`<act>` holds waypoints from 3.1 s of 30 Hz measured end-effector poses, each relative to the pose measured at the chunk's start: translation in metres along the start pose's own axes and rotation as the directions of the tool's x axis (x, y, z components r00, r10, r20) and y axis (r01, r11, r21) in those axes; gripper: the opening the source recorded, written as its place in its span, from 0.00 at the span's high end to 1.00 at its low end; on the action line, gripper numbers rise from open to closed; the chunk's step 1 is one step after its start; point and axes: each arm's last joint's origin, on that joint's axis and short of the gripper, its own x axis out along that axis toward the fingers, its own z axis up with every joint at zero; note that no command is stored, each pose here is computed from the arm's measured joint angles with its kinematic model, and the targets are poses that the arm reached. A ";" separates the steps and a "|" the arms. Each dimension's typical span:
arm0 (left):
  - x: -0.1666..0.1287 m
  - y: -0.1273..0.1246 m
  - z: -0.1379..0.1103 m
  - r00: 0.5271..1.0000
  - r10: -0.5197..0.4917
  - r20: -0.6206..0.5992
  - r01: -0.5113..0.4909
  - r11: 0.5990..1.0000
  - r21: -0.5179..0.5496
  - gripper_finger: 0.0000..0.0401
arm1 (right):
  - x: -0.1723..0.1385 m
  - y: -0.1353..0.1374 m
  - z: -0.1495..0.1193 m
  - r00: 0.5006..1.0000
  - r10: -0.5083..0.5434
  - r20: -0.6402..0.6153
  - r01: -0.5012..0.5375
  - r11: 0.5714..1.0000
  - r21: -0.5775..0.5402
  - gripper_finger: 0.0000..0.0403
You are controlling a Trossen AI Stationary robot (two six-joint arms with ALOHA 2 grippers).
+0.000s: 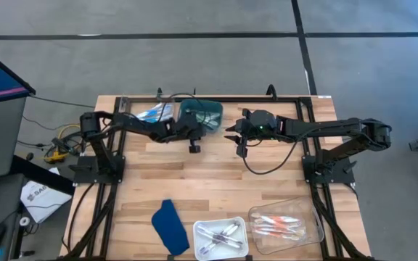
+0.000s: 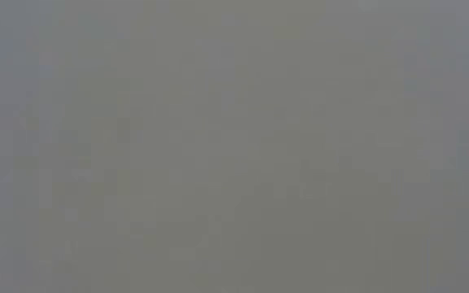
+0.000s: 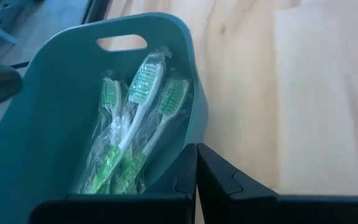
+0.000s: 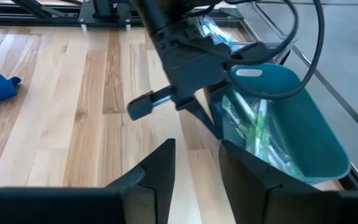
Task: Pick & Place Toothbrushes
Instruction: Move the green bin to the top of the table, then adjust the bottom transparent bin
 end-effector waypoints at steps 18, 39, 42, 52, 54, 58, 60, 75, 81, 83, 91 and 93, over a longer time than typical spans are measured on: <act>0.006 0.032 -0.018 0.996 0.064 -0.060 -0.067 0.997 -0.042 1.00 | 0.000 0.000 0.000 1.000 0.000 -0.001 0.000 1.000 0.000 0.71; -0.067 -0.044 0.042 0.964 -0.196 0.178 0.195 0.981 0.022 1.00 | -0.001 0.001 -0.011 0.994 0.015 -0.112 -0.010 0.999 0.044 0.71; -0.077 -0.061 0.049 0.939 -0.265 0.220 0.260 0.964 0.050 1.00 | -0.001 0.002 -0.015 0.987 0.024 -0.158 -0.008 0.995 0.101 0.71; -0.098 -0.100 0.057 0.897 -0.361 0.256 0.360 0.931 0.051 1.00 | -0.021 0.021 -0.041 0.799 0.306 -0.518 -0.065 0.900 0.431 0.71; -0.101 -0.105 0.058 0.895 -0.364 0.258 0.361 0.931 0.061 1.00 | -0.025 0.028 -0.044 0.753 0.343 -0.562 -0.048 0.880 0.473 0.71; -0.105 -0.111 0.059 0.900 -0.350 0.258 0.344 0.936 0.072 1.00 | -0.034 0.053 -0.050 0.669 0.380 -0.639 -0.014 0.865 0.501 0.71; -0.107 -0.114 0.059 0.899 -0.352 0.260 0.344 0.936 0.079 1.00 | -0.039 0.068 -0.052 0.638 0.394 -0.661 0.001 0.859 0.513 0.71; -0.115 -0.127 0.060 0.883 -0.386 0.268 0.368 0.922 0.116 1.00 | -0.065 0.131 -0.058 0.607 0.376 -0.700 0.152 0.810 0.566 0.71; -0.116 -0.128 0.061 0.880 -0.388 0.275 0.369 0.922 0.119 1.00 | -0.080 0.136 -0.070 0.537 0.274 -0.798 0.274 0.838 0.472 0.71; -0.116 -0.128 0.061 0.880 -0.388 0.275 0.369 0.922 0.119 1.00 | -0.085 0.137 -0.074 0.504 0.242 -0.829 0.327 0.835 0.443 0.71; -0.116 -0.128 0.061 0.880 -0.388 0.276 0.366 0.922 0.127 1.00 | -0.102 0.154 -0.081 0.467 0.220 -0.856 0.404 0.808 0.428 0.71; -0.116 -0.128 0.061 0.880 -0.388 0.276 0.366 0.922 0.127 1.00 | -0.106 0.158 -0.083 0.464 0.220 -0.858 0.416 0.801 0.431 0.71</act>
